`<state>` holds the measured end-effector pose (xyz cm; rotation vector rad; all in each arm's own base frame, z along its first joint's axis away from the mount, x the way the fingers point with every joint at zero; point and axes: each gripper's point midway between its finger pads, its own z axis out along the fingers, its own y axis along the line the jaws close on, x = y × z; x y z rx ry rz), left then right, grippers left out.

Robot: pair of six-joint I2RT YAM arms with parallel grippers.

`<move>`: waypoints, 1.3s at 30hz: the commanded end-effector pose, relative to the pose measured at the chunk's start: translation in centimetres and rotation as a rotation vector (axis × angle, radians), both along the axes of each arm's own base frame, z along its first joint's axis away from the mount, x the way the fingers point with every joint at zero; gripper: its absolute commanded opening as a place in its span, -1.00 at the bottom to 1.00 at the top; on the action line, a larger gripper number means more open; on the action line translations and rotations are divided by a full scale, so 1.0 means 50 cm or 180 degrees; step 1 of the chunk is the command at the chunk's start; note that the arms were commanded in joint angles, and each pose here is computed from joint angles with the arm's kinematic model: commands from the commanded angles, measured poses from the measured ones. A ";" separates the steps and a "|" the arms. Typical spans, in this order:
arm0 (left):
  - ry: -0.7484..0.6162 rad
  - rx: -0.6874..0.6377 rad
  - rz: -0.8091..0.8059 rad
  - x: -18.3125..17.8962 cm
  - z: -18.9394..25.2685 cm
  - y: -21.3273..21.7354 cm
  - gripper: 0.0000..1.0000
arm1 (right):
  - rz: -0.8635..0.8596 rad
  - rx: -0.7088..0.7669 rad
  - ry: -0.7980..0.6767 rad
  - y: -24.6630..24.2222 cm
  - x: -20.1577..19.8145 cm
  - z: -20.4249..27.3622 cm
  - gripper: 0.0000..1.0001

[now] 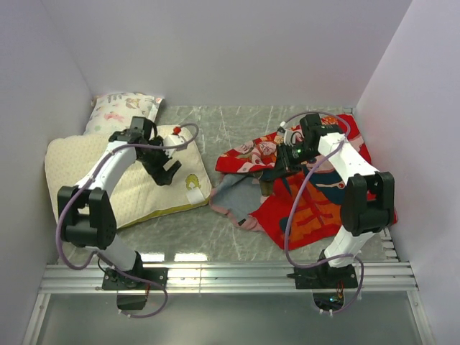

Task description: Put the pillow into the pillowcase

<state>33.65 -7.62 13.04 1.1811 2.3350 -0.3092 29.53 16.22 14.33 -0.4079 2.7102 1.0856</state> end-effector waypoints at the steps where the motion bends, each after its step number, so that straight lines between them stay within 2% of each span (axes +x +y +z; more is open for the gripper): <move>1: -0.0321 0.0456 -0.0287 0.050 -0.038 0.029 0.99 | -0.0039 -0.0007 0.0022 0.000 0.011 -0.019 -1.00; 4: -0.0331 0.0759 -0.0256 0.074 -0.108 0.061 0.99 | -0.0038 -0.0011 0.0049 0.001 0.011 -0.023 -1.00; 5: -0.0489 0.0821 -0.0213 0.101 -0.117 0.067 0.99 | -0.0037 -0.0020 0.0040 0.000 0.012 -0.023 -1.00; 8: -0.0415 0.1013 -0.0325 0.094 -0.185 0.084 0.99 | -0.0028 -0.0067 0.0029 -0.005 0.011 -0.027 -1.00; 10: -0.0250 0.1076 -0.0417 0.066 -0.229 0.091 0.79 | -0.0020 -0.0084 0.0027 -0.007 0.007 -0.028 -1.00; 11: -0.0179 0.1073 -0.0453 0.056 -0.243 0.091 0.61 | -0.0010 -0.0076 0.0029 -0.006 0.005 -0.028 -1.00; 12: -0.0022 0.1070 -0.0490 0.035 -0.263 0.093 0.00 | -0.0007 -0.0066 0.0026 -0.005 0.004 -0.026 -1.00; 14: 0.0044 0.1054 -0.0492 0.027 -0.264 0.095 -0.58 | 0.0002 -0.0046 0.0050 -0.004 0.000 -0.029 -1.00; 15: 0.0099 0.1013 -0.0455 0.024 -0.246 0.099 -0.99 | 0.0003 -0.0044 0.0065 -0.004 -0.003 -0.030 -1.00; 17: 0.0019 0.0748 -0.0440 0.047 -0.188 0.082 -0.99 | 0.0013 -0.0029 0.0056 -0.003 -0.005 -0.028 -1.00; 19: 0.0096 0.0428 -0.0535 0.020 -0.120 0.068 -0.99 | 0.0019 -0.0022 0.0068 -0.003 -0.009 -0.028 -1.00; 20: -0.0181 0.0355 -0.0621 0.038 -0.048 0.068 -0.99 | 0.0033 0.0006 0.0056 -0.001 -0.011 -0.022 -1.00; 21: -0.0268 0.0282 -0.0704 0.033 -0.015 0.063 -0.99 | 0.0036 0.0023 0.0044 0.000 -0.010 -0.019 -1.00; 22: -0.0156 0.0090 -0.0844 -0.008 0.011 0.046 -0.99 | 0.0037 0.0044 0.0035 0.002 -0.009 -0.016 -1.00; 23: -0.0397 0.0112 -0.1052 -0.012 0.065 0.042 -0.99 | 0.0032 0.0083 0.0015 0.006 -0.007 -0.009 -1.00; 25: -0.0263 0.0008 -0.1254 -0.074 0.092 0.031 -0.99 | 0.0036 0.0173 -0.0014 0.013 -0.004 0.003 -1.00; 26: -0.0355 -0.0024 -0.1405 -0.095 0.113 0.023 -0.99 | 0.0031 0.0220 -0.0049 0.017 0.000 0.011 -1.00; 31: -0.0121 -0.0214 -0.1519 -0.192 0.109 0.007 -0.99 | 0.0100 0.0495 -0.0251 0.039 0.010 0.063 -1.00; 34: -0.0238 -0.0304 -0.1680 -0.234 0.117 -0.021 -0.99 | 0.0118 0.0671 -0.0389 0.051 0.020 0.093 -1.00; 37: -0.0238 -0.0488 -0.1935 -0.288 0.118 -0.073 -0.99 | 0.0035 0.0864 -0.0491 0.064 0.028 0.127 -1.00; 39: -0.0206 -0.0627 -0.2098 -0.320 0.125 -0.113 -0.99 | 0.0014 0.0994 -0.0751 0.070 0.034 0.160 -1.00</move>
